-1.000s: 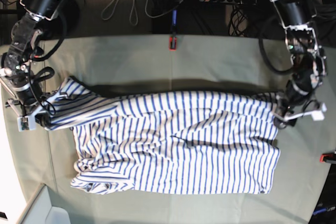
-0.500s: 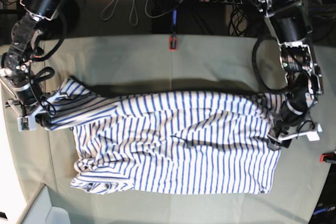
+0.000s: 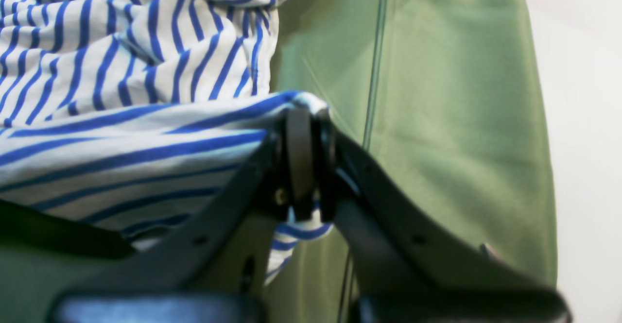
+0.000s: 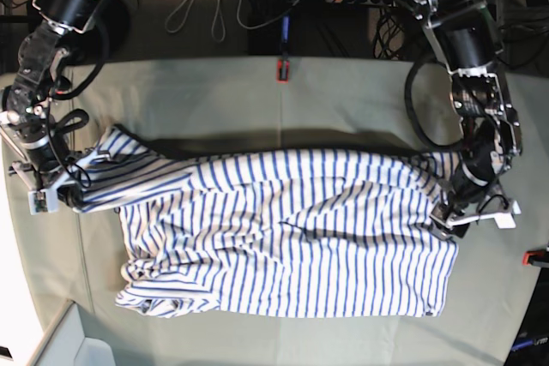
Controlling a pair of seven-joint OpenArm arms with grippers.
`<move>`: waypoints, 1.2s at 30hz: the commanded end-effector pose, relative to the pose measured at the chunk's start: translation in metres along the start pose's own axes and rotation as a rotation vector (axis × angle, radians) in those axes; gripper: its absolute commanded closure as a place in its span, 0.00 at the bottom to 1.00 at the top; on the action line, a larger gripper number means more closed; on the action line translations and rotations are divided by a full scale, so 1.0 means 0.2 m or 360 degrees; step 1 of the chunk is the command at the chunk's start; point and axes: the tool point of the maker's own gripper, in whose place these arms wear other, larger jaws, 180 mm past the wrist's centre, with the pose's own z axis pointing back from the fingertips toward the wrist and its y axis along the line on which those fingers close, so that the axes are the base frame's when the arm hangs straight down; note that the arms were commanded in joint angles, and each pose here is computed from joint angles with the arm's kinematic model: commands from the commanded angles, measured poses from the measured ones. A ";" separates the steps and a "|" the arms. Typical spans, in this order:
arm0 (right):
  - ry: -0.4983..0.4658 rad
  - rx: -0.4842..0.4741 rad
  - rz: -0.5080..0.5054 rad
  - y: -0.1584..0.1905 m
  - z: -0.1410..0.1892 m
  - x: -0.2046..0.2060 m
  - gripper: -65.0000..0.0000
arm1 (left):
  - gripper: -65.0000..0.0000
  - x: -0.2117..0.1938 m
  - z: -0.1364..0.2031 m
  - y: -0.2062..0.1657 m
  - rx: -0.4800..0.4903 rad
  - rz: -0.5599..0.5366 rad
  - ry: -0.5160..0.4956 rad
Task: Layout the t-shirt on the table in an organized manner, then fold the t-shirt properly
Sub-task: 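Release and regrasp the shirt edge with the left gripper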
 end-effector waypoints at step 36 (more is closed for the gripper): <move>-0.0095 0.0036 0.0026 0.02 -0.01 0.09 1.00 | 0.39 0.13 0.35 0.45 0.0241 0.0039 -0.0099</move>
